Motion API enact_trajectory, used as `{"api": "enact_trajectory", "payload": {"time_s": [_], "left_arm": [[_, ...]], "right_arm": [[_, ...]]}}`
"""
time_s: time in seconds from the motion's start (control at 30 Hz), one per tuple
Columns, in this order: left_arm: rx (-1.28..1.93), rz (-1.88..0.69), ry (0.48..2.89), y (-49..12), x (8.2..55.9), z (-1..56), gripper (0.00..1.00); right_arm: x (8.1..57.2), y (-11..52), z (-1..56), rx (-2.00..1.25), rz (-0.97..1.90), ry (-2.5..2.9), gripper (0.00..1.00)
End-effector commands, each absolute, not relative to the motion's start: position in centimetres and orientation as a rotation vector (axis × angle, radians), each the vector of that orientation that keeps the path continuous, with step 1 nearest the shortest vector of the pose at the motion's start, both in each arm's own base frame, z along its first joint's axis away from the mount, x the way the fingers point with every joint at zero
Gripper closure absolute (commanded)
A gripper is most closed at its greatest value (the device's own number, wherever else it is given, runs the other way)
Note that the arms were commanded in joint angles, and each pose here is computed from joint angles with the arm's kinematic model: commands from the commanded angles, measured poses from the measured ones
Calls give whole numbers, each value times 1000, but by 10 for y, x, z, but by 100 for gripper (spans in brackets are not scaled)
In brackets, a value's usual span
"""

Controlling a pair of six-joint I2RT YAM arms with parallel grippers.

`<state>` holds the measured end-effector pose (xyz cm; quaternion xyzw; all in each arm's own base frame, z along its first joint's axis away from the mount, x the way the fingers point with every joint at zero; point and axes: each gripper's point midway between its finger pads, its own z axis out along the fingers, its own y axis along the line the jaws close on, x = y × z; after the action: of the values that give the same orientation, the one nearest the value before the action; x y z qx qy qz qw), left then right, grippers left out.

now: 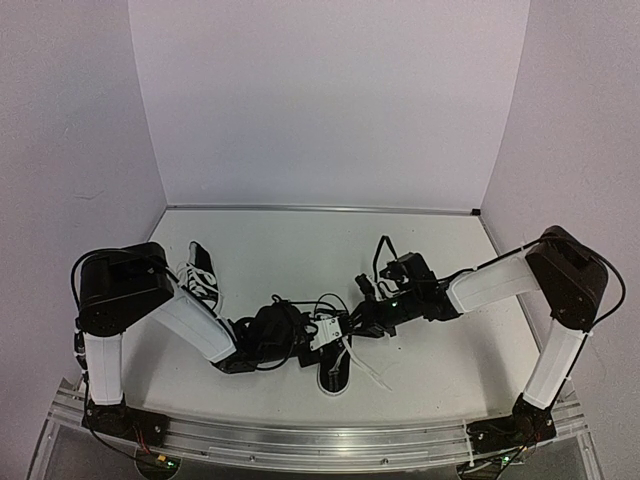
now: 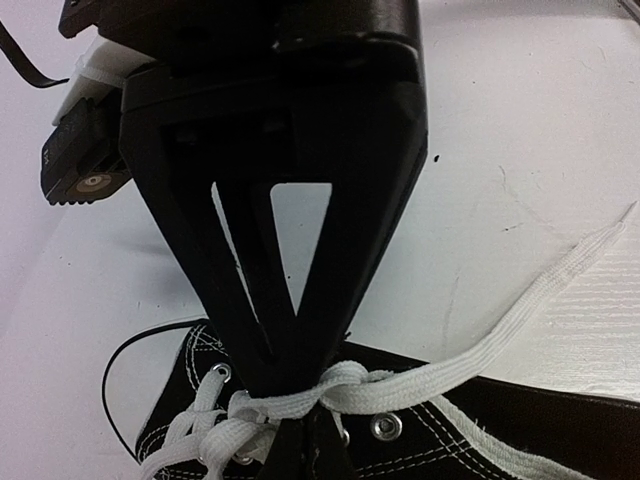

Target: Tie the shoes

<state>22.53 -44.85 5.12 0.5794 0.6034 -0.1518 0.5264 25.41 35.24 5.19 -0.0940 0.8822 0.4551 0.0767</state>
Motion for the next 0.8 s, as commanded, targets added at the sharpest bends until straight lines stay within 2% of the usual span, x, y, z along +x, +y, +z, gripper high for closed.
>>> {"api": "enact_trajectory", "payload": {"time_s": [0.0, 0.33, 0.53, 0.77], "left_arm": [[1393, -326, 1455, -450, 230, 49, 100], [1354, -320, 1428, -450, 233, 57, 100], [1341, -309, 1419, -453, 237, 60, 100], [1334, -294, 1420, -452, 239, 59, 100]], "right_arm": [[251, 357, 57, -302, 1412, 2619, 86], [246, 355, 40, -261, 1415, 2685, 84], [246, 356, 45, -275, 1427, 2673, 100], [246, 355, 51, -276, 1422, 2652, 100]]}}
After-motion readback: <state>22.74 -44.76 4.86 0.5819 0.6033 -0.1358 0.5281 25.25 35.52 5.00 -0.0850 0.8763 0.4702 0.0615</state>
